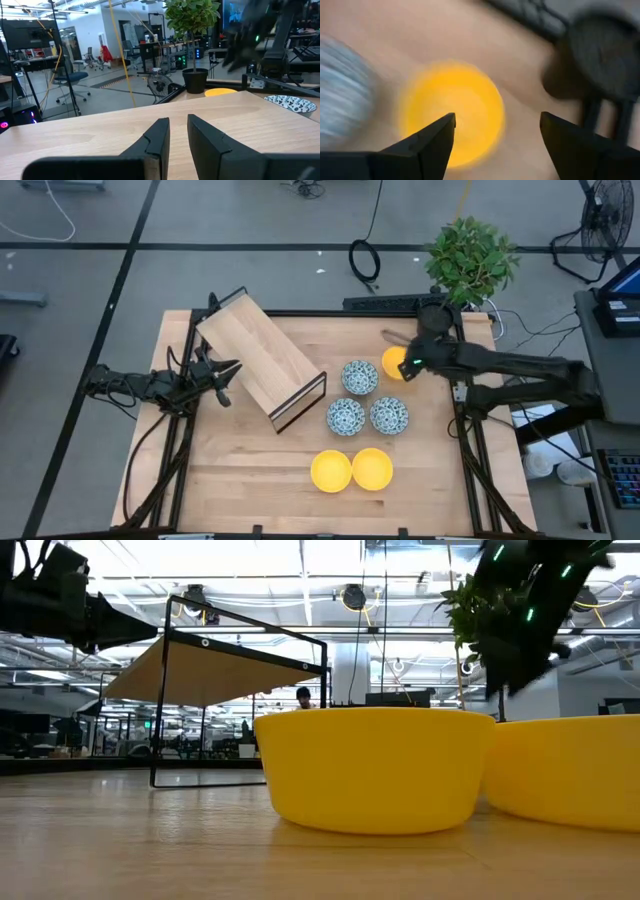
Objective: Pick & Place Mini bowls
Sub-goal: Put the top yellow bowl on the shelf
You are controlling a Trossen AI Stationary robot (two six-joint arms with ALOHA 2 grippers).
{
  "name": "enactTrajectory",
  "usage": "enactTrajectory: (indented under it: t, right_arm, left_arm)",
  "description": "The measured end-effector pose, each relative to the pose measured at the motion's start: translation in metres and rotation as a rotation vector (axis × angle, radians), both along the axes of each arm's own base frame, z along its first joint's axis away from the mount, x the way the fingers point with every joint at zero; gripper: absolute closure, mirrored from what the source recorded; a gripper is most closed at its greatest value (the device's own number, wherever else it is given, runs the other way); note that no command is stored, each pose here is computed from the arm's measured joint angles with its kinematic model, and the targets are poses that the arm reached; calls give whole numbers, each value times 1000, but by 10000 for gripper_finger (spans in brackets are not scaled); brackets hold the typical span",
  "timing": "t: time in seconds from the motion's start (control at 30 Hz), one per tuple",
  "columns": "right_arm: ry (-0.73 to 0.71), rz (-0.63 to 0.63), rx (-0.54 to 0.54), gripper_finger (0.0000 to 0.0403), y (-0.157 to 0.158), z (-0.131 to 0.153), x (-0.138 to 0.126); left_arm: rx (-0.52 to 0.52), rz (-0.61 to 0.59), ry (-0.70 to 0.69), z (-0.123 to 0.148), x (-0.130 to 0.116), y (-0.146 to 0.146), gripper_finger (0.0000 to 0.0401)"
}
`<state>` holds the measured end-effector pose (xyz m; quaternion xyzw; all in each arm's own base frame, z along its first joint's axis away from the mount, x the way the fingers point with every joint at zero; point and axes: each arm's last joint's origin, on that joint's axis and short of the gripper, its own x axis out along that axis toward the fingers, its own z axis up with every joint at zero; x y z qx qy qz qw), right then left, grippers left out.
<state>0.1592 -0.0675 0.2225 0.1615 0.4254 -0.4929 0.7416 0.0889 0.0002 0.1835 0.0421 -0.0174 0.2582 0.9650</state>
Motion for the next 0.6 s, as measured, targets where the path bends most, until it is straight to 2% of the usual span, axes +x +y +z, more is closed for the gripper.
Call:
enactTrajectory:
  t: [0.2,0.4,0.6]
  right_arm:
    - [62,-102,125,135,-14,-32,18]
    - [91,-209,157,145,-24,-52,22]
    - [87,-264,163,147,-30,-57,22]
  left_arm:
    - [0,0,0,0,0,0,327]
    - [0,0,0,0,0,0,327]
    - [0,0,0,0,0,0,327]
